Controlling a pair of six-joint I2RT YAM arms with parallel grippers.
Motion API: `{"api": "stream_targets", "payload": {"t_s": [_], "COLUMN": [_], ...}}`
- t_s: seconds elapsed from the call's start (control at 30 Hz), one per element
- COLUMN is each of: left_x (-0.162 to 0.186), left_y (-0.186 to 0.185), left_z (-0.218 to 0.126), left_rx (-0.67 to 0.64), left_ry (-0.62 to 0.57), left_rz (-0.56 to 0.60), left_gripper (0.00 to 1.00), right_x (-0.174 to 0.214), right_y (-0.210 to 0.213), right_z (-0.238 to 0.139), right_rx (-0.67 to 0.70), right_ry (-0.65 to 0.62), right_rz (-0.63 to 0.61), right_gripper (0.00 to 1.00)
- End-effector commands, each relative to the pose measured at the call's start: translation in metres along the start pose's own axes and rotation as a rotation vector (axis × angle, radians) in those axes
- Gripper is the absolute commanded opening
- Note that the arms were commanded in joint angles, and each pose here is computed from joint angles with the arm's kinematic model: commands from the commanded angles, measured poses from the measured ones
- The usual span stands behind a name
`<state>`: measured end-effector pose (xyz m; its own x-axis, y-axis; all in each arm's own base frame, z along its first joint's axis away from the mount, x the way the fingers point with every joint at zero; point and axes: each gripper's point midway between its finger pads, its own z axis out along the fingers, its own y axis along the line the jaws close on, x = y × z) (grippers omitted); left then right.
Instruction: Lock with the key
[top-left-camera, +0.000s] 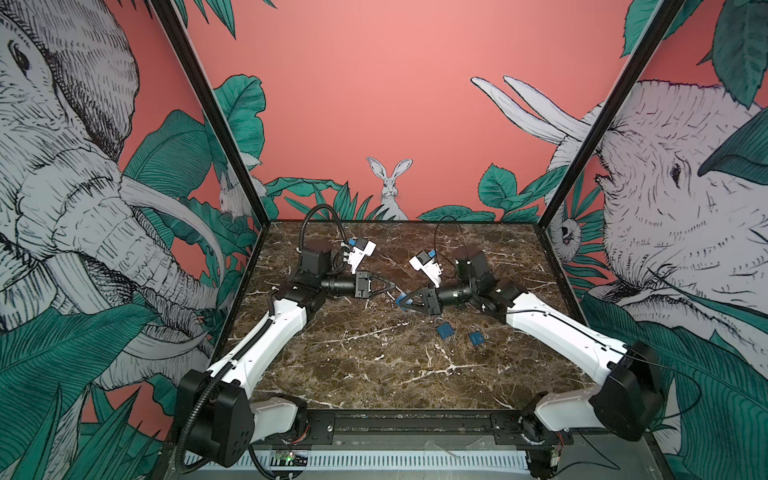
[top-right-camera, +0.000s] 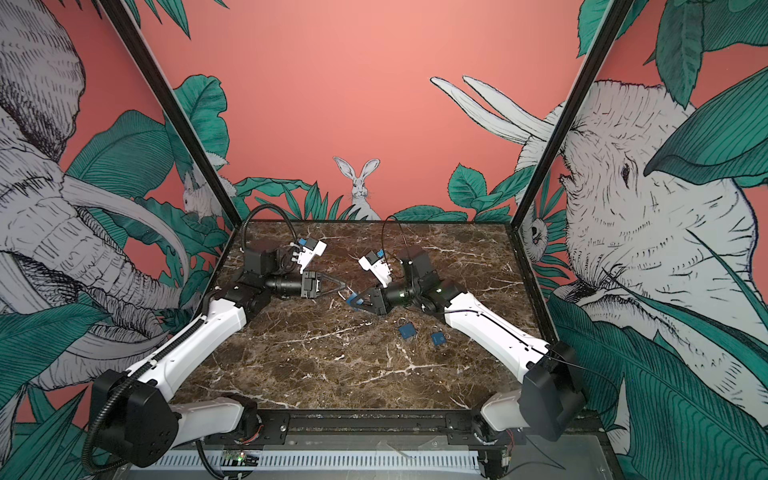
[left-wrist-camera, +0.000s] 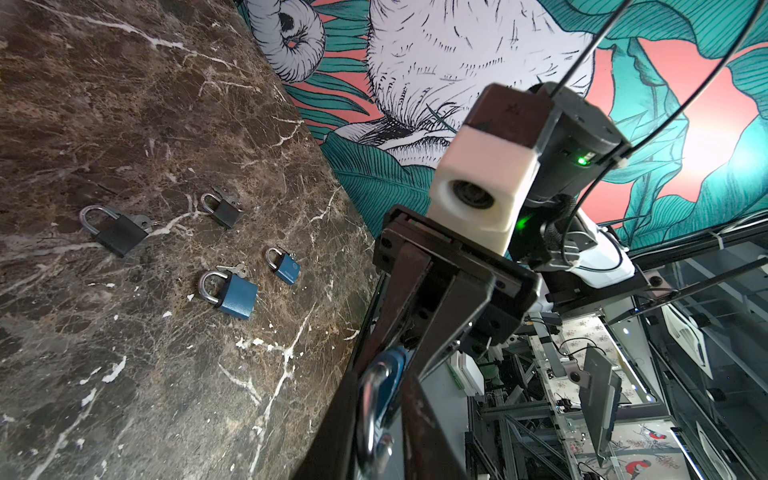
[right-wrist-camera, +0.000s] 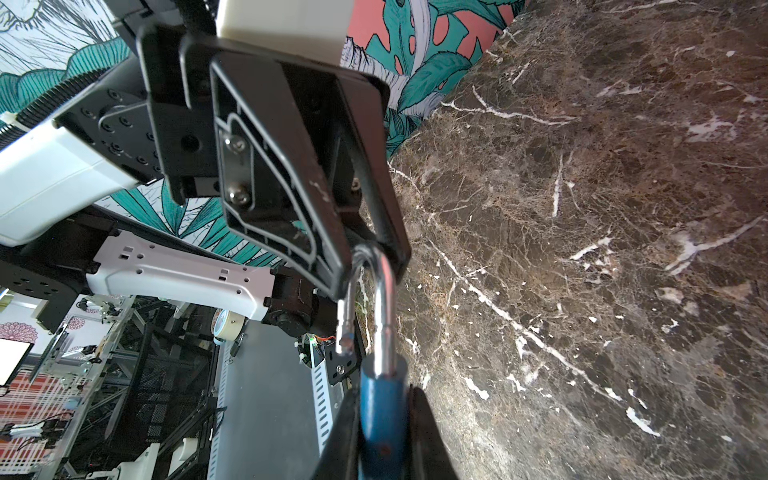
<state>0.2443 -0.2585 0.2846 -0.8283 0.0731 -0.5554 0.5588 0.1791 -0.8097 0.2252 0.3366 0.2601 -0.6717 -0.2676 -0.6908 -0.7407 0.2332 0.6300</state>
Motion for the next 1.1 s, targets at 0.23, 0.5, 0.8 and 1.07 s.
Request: {"api": "stream_targets", "payload": {"t_s": [0.23,0.5,0.8,1.07], "left_x": [0.009,0.011,0.019,0.024], "left_y": [-0.003,0.001,0.013,0.028], "left_z": [-0.003,-0.003,-0.002,0.0], "left_rx": [0.02,0.011,-0.009,-0.051], "left_ry": [0.02,0.026,0.046,0.043], "left_rz": [0.008,-0.012,-0.021,-0.014], "left_gripper": [0.17,0.02,0.0,0.0], "right_x": [-0.016,-0.02,-0.034,-0.043], "right_y": [0.013,0.021,0.061,0.092], "right_z": [-0.006,-0.008,-0.022,-0.039], "right_rx": [-0.042,-0.063,-0.222,-0.339], "right_ry": [-0.051,-0.065,-0.106,-0.156], "right_rz": [-0.047,-0.047,-0.035,-0.021], "right_gripper": [0.0,0.0,0.0,0.0]}}
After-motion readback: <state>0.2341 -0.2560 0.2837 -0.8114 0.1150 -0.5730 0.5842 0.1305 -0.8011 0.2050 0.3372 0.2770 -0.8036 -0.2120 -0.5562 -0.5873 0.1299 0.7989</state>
